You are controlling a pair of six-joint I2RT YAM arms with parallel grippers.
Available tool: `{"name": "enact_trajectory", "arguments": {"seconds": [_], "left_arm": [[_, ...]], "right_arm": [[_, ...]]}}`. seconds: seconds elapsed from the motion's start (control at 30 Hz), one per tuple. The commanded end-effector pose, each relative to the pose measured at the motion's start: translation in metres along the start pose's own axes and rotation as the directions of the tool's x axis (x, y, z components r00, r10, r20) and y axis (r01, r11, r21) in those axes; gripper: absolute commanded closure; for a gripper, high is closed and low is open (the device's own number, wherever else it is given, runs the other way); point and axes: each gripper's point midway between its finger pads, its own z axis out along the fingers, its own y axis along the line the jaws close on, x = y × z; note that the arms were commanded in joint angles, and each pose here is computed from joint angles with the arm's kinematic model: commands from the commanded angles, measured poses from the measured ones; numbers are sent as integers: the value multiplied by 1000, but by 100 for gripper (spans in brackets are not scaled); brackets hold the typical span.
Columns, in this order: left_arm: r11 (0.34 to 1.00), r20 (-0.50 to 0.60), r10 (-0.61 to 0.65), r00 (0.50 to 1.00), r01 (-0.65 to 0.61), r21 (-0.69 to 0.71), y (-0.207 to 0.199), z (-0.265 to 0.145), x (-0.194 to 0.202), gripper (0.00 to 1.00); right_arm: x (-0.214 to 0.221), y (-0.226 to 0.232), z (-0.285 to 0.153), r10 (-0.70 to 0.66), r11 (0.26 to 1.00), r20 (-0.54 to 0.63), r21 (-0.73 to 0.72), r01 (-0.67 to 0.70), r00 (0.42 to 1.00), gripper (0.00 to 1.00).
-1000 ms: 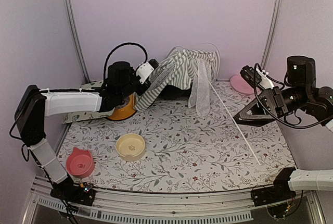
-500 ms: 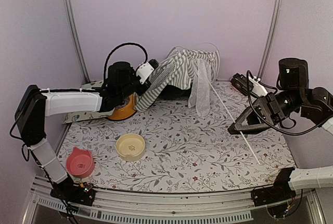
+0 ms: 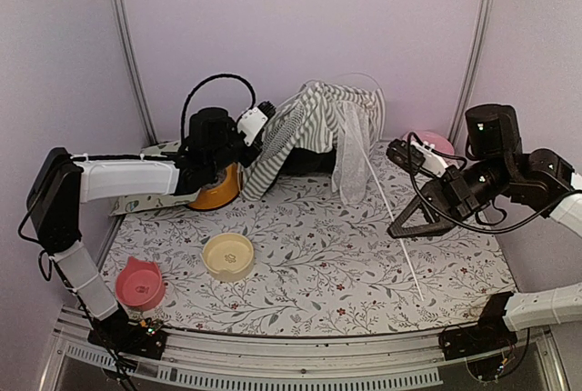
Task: Set up the pet tent
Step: Pick up the tent fabric from the tent.
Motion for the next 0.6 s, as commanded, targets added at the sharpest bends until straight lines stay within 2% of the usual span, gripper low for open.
{"name": "enact_trajectory", "arguments": {"seconds": [0.0, 0.03, 0.13, 0.3, 0.43, 0.57], "left_arm": [[997, 50, -74, 996, 74, 5, 14, -9, -18, 70], [995, 62, -100, 993, 99, 11, 14, -13, -21, 62], [985, 120, -172, 978, 171, 23, 18, -28, -38, 55], [962, 230, -274, 934, 270, 50, 9, -63, -63, 51], [944, 327, -330, 885, 312, 109, -18, -93, -86, 46], [925, 332, -381, 863, 360, 125, -49, -87, -95, 43]], "right_arm": [[-19, 14, 2, -184, 983, 54, -12, 185, 982, 100], [-22, 12, 3, -190, 982, 63, -5, 190, 980, 100], [-33, 6, 6, -203, 979, 93, 21, 202, 975, 100], [-50, -4, 9, -215, 976, 143, 72, 207, 966, 100], [-57, -12, 14, -215, 975, 151, 87, 204, 965, 100], [-61, -14, 19, -219, 974, 148, 87, 208, 964, 100]]}}
